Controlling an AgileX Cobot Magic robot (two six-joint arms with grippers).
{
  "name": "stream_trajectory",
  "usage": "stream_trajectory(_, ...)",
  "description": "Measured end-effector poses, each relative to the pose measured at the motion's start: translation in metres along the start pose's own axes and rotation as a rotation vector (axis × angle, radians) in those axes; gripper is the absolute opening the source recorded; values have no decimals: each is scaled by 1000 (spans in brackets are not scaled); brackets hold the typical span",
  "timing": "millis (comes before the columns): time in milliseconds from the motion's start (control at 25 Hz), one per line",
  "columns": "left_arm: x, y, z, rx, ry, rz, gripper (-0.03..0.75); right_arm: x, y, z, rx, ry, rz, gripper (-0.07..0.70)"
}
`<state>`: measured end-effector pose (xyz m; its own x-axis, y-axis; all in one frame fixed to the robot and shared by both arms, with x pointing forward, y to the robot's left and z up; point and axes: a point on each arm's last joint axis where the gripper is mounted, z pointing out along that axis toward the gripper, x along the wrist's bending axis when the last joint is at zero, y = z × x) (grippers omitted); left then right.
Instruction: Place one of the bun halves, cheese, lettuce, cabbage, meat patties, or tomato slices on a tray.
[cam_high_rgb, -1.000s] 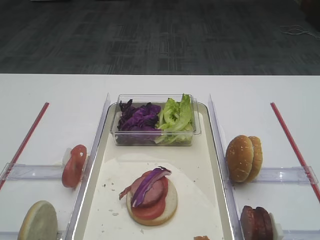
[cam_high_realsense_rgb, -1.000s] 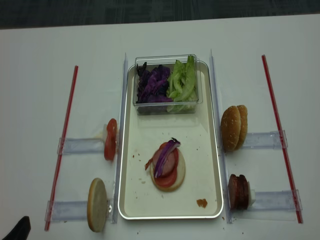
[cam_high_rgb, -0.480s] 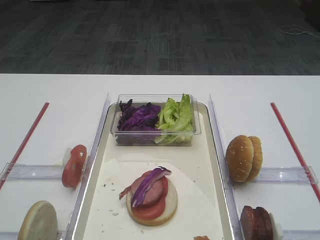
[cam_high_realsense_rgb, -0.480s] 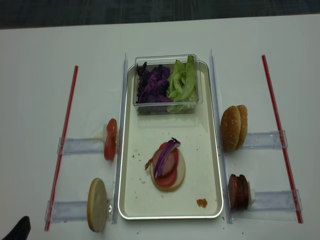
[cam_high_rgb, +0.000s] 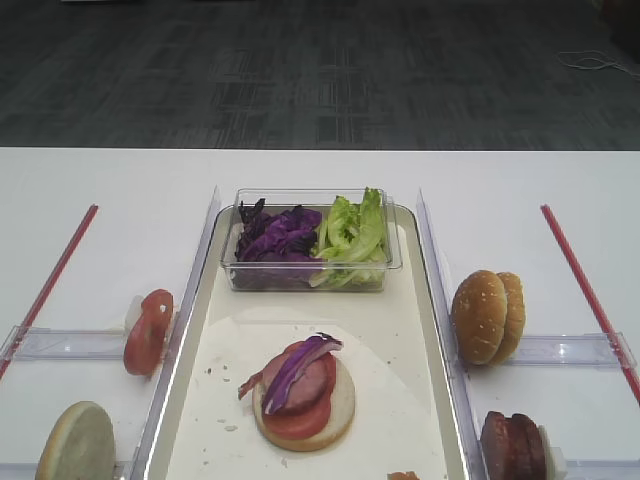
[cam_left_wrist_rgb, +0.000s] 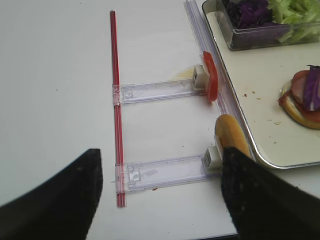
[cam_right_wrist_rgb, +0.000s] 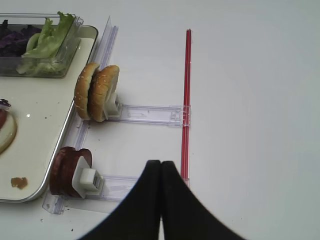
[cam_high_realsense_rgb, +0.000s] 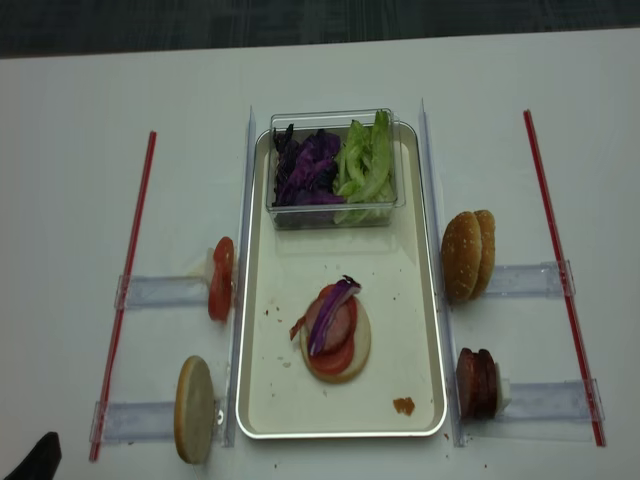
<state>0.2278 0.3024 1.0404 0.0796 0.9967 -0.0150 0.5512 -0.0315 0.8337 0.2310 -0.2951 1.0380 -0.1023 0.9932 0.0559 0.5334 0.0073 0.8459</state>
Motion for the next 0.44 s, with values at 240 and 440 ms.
stream_trajectory(240,0,0,0,0,0,0,468,0,0,0,0,0,0,13)
stream_trajectory(440,0,0,0,0,0,0,468,0,0,0,0,0,0,13)
